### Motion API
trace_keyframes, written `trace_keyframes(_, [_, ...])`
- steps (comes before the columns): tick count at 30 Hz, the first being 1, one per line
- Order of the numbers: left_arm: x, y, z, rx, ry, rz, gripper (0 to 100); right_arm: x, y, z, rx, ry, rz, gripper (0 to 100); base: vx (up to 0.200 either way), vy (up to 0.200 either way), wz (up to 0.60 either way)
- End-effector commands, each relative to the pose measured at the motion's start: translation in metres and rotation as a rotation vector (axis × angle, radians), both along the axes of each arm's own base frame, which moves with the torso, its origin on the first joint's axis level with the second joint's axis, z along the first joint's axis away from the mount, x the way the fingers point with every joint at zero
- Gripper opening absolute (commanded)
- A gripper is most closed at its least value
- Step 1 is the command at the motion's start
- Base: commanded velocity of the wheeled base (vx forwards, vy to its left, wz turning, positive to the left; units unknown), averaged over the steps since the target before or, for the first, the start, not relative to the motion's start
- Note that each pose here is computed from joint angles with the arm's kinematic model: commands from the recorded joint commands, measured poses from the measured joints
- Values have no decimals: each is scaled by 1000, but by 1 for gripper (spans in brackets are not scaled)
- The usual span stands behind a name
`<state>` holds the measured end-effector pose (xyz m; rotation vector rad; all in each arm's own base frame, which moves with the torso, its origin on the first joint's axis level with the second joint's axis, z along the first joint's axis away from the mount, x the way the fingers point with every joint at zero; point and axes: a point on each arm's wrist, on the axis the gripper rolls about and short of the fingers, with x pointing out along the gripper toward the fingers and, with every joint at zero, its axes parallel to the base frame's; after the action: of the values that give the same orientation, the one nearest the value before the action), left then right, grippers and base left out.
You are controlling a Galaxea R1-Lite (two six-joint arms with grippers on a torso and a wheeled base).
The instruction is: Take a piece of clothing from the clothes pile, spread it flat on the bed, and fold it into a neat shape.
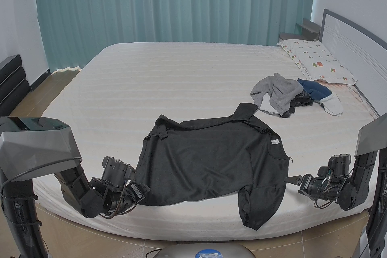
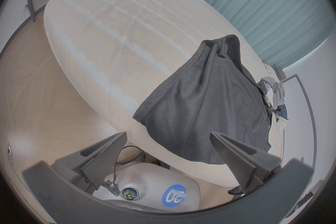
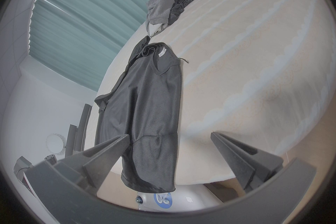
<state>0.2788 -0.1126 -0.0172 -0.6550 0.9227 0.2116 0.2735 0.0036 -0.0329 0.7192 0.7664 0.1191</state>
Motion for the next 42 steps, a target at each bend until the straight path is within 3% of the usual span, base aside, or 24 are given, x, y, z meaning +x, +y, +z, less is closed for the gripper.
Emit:
trace_keyframes(1, [5, -3, -11, 20, 11, -11, 100, 0, 1, -1, 0, 2, 3, 100, 0, 0, 0])
trace_keyframes(6, [8, -3, -22, 108, 7, -16, 100, 0, 0, -2, 0, 4, 2, 100, 0, 0, 0])
trace_keyframes(13, [17, -3, -24, 108, -9, -6, 100, 1, 1, -2, 0, 2, 5, 100, 0, 0, 0])
trace_keyframes(14, [18, -2, -24, 107, -11, -3, 0, 2, 1, -2, 0, 0, 5, 100, 0, 0, 0])
trace_keyframes(21, [12, 4, -7, 83, -33, 29, 0, 2, 1, -6, -7, 12, 0, 100, 0, 0, 0])
trace_keyframes(29, [9, 23, 3, 81, -42, 83, 0, 15, 35, -12, -61, -9, 56, 100, 0, 0, 0])
trace_keyframes(35, [7, 31, 10, 78, -54, 104, 0, 32, 43, -14, -73, -37, 62, 100, 0, 0, 0])
trace_keyframes(39, [10, 42, 14, 73, -60, 138, 0, 50, 45, -14, -79, 14, 56, 100, 0, 0, 0])
trace_keyframes(40, [10, 43, 14, 73, -60, 142, 0, 53, 44, -13, -85, 18, 47, 0, 0, 0, 0])
trace_keyframes(42, [11, 46, 14, 73, -61, 150, 0, 59, 42, -12, -97, 9, 26, 0, 0, 0, 0])
